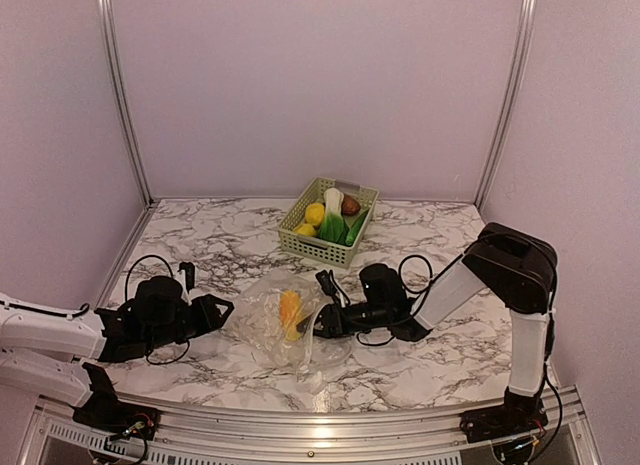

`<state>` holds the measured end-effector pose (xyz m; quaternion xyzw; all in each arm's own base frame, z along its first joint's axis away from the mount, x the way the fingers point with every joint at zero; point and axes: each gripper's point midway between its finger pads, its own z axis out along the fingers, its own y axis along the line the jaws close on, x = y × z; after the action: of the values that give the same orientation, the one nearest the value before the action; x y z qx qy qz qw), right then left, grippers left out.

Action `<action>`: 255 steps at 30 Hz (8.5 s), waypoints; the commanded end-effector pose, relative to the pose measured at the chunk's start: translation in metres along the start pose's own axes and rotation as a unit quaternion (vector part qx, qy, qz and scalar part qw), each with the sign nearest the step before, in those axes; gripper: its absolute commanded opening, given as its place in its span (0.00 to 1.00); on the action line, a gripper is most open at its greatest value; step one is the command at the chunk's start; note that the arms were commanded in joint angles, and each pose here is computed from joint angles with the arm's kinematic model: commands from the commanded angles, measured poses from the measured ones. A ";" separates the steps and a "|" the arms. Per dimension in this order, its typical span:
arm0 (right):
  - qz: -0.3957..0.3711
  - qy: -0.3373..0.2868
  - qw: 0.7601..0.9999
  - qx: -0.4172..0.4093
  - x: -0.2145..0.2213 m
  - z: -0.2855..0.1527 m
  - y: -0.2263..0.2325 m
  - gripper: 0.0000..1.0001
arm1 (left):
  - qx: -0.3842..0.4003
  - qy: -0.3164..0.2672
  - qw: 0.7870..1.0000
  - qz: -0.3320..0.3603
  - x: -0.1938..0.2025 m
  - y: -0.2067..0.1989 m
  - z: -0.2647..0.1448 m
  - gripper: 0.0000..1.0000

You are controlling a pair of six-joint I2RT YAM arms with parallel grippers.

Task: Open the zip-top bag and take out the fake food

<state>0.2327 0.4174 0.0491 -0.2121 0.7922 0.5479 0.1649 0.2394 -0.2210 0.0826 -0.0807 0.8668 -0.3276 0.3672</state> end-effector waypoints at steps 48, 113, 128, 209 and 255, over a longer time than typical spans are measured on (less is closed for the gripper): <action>-0.055 -0.024 0.994 0.092 -0.041 0.003 -0.005 0.31 | -0.053 0.070 0.994 0.063 0.007 -0.005 0.076 0.00; -0.097 -0.214 0.918 0.320 -0.335 -0.143 -0.139 0.87 | -0.105 0.048 0.992 0.048 -0.015 0.038 0.058 0.00; -0.170 -0.110 0.971 0.123 -0.214 -0.124 -0.003 0.79 | 0.020 -0.042 0.990 0.130 -0.039 -0.004 0.026 0.00; -0.324 0.005 0.945 0.048 -0.077 -0.103 0.085 0.00 | 0.116 -0.151 0.968 0.163 -0.089 -0.095 -0.059 0.94; -0.189 -0.073 0.971 0.127 -0.134 -0.086 -0.002 0.08 | -0.148 -0.087 0.985 0.006 -0.130 0.049 0.019 0.18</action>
<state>0.3064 0.3666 0.1479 -0.3436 0.7566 0.4405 0.3399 0.3231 -0.1906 0.1308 -0.1032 0.8656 -0.2818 0.4008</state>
